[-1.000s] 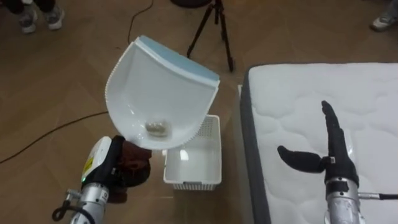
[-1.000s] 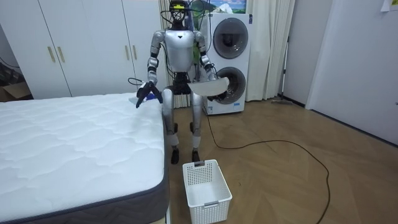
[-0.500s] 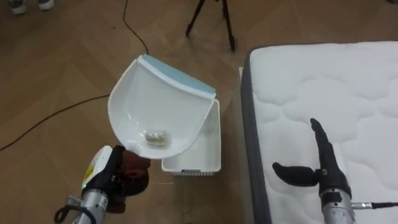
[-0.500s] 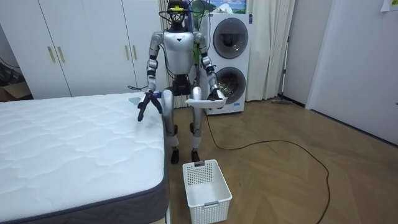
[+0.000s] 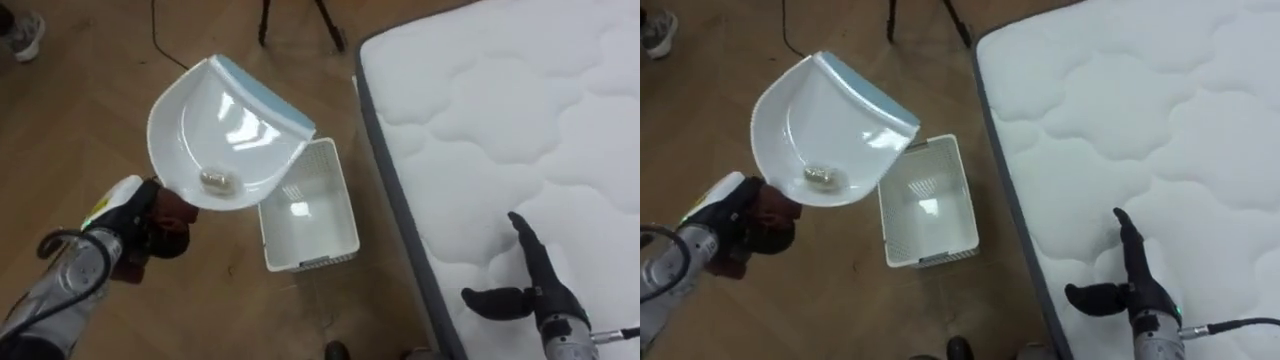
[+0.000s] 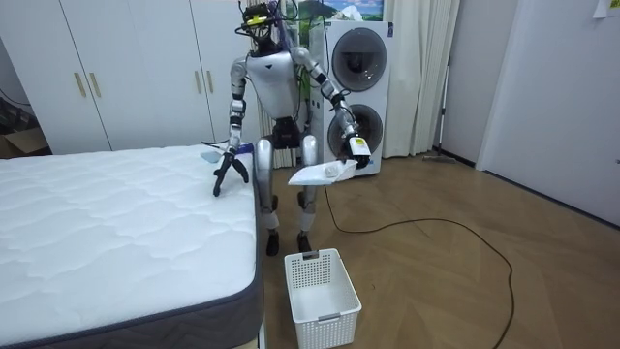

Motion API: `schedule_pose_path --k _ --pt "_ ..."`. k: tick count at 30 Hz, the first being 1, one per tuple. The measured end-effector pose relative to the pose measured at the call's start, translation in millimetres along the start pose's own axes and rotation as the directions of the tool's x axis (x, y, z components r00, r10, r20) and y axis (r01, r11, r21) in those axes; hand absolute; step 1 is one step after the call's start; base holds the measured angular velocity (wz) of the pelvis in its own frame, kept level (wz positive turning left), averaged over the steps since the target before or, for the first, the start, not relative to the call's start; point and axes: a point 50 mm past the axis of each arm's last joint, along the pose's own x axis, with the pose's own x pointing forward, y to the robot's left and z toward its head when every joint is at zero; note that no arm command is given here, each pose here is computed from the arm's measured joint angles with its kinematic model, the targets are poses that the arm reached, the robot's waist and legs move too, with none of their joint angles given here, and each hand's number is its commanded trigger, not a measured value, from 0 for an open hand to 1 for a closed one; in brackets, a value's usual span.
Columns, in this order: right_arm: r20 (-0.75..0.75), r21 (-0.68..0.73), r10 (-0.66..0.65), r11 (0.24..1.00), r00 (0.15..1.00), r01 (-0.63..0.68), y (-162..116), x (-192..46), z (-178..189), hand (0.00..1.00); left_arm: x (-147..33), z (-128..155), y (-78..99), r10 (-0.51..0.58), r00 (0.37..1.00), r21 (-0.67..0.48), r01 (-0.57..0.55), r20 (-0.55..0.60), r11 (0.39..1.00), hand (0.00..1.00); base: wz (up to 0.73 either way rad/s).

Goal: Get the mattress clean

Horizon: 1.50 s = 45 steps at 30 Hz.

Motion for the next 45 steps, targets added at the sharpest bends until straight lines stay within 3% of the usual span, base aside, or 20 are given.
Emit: schedule_pose_path --k 7,12,21,32,37,40,45 --pt "0.033 -0.016 -0.007 1.000 0.999 0.008 -3 3 9 0.00 -2.8 -29 -3.1 -0.146 0.974 0.033 0.154 -0.175 0.988 1.00 -0.02" --pt "0.089 -0.038 -0.020 0.999 0.996 0.024 -13 6 17 0.00 -13.0 -62 5.4 -0.198 0.916 0.029 0.222 -0.349 0.975 1.00 -0.06" --pt "0.167 -0.033 -0.026 0.999 0.986 0.032 -17 7 34 0.00 -35.0 -98 28.3 -0.231 0.824 -0.011 0.263 -0.518 0.965 1.00 -0.02" --pt "0.219 -0.039 0.024 0.999 0.975 -0.016 -18 8 46 0.00 -52.8 -122 16.9 -0.304 0.741 -0.076 0.326 -0.599 0.942 1.00 -0.10" --pt "0.216 -0.057 0.042 0.998 0.975 -0.030 -21 8 45 0.00 -52.5 -121 17.5 -0.311 0.732 -0.059 0.349 -0.606 0.935 1.00 0.01" --pt "0.214 -0.074 0.046 0.997 0.976 -0.031 -24 8 44 0.00 -49.1 -117 23.3 -0.287 0.735 0.001 0.364 -0.615 0.931 1.00 0.01" --pt "0.213 -0.077 0.039 0.997 0.976 -0.023 -26 9 43 0.00 -42.1 -104 51.2 -0.209 0.762 0.111 0.345 -0.613 0.932 1.00 -0.03"
